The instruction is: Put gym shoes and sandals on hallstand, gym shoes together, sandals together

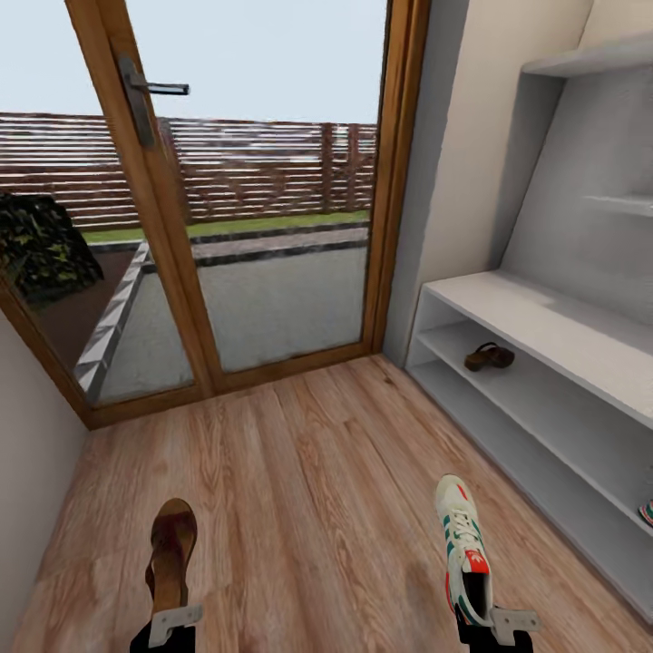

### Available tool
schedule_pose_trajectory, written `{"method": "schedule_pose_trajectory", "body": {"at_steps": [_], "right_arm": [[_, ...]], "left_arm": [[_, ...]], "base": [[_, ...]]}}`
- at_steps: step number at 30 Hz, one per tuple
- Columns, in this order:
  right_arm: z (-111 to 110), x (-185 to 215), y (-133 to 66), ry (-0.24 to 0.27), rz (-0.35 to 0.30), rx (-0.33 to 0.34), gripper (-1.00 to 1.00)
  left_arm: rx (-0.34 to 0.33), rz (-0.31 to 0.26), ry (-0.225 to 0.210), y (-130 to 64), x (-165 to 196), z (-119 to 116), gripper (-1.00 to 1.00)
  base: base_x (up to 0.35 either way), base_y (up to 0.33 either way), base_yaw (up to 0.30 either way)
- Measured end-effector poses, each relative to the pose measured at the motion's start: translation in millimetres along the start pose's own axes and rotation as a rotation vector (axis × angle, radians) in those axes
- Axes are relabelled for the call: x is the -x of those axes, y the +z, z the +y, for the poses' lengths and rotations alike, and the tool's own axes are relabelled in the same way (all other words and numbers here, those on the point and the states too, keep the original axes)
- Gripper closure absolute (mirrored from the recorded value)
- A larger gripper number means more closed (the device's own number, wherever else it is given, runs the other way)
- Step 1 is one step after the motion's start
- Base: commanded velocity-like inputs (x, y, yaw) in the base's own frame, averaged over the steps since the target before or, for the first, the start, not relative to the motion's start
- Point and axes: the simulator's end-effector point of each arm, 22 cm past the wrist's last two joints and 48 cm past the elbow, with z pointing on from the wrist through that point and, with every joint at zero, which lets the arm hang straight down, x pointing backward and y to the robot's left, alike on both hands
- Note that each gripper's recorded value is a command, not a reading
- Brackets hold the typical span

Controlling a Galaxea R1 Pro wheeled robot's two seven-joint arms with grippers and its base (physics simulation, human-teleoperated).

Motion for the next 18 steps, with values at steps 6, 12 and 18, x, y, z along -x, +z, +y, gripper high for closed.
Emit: {"method": "schedule_pose_trajectory", "body": {"at_steps": [6,12,18], "right_arm": [[0.0,0.0,0.0,0.000,0.000,0.000,1.00],[0.0,0.0,0.0,0.000,0.000,0.000,1.00],[0.0,0.0,0.0,0.000,0.000,0.000,1.00]], "left_arm": [[0.000,0.000,0.000,0.1,0.1,-0.1,1.00],[0.000,0.000,0.000,0.1,0.3,-0.1,1.00],[0.000,0.000,0.001,0.1,0.3,-0.1,1.00]], "base": [[0.282,0.223,-0.294],[0.282,0.223,-0.294],[0.285,0.216,-0.294]]}}
